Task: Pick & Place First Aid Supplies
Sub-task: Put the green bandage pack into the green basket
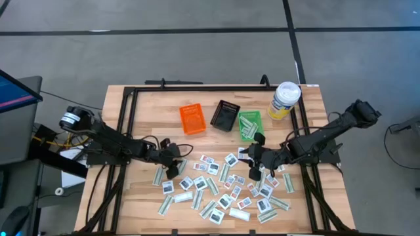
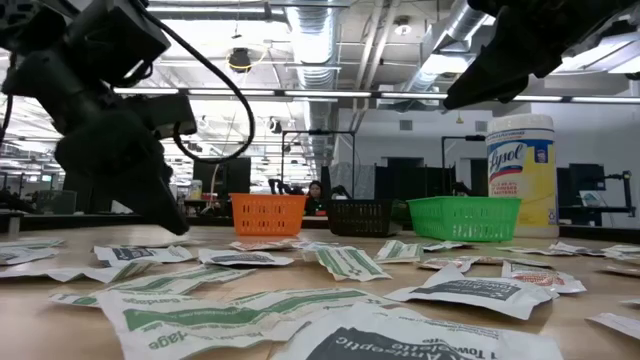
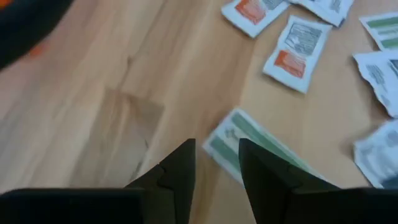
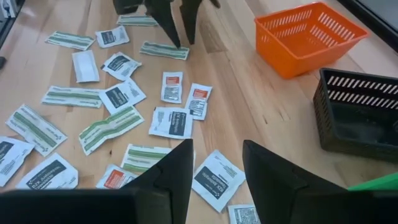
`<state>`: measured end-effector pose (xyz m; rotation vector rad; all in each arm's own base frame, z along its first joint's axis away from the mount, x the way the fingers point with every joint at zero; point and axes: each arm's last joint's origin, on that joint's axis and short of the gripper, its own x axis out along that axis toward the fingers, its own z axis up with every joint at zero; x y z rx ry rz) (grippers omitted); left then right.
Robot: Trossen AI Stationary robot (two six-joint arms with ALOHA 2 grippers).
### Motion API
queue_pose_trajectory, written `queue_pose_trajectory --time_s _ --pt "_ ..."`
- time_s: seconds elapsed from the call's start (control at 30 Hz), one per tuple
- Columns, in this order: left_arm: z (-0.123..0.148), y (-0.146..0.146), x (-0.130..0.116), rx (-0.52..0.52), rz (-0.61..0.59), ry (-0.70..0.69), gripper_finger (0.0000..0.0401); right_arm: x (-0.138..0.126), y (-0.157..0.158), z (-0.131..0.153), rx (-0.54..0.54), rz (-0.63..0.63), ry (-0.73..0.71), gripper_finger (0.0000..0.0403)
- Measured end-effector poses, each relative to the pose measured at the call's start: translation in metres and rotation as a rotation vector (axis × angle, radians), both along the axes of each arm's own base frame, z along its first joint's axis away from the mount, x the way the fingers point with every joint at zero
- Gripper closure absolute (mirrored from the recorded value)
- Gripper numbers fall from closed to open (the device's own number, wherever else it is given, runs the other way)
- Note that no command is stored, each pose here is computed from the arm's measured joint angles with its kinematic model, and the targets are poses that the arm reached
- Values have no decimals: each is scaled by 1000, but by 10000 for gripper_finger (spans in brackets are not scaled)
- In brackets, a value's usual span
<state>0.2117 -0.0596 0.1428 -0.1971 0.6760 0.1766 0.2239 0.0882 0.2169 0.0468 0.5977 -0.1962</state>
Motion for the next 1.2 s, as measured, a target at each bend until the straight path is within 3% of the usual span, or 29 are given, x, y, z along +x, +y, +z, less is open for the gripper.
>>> queue_pose_trajectory --time_s 0.3,0.47,0.53,0.63,0.7,0.93,1.07,1.2 --pt "-18 -3 10 55 0 32 310 1 -4 0 -1 -19 3 270" --pt "-18 -2 9 88 -6 37 382 1 -4 0 -2 -19 3 271" --pt "-15 -2 9 80 -7 18 392 1 -4 0 -4 -21 2 269" --pt "-7 -2 10 68 -11 -57 393 3 -6 0 5 -34 -10 269" --pt "4 -4 16 84 -19 -177 396 9 -9 -1 29 -64 -36 270" --pt "47 -7 28 288 36 -573 397 46 -23 -13 105 -166 -181 267" --pt "62 -5 28 373 76 -687 397 63 -29 -23 147 -100 -227 267" --pt "71 -4 32 375 93 -722 397 78 -32 -30 172 -75 -307 273"
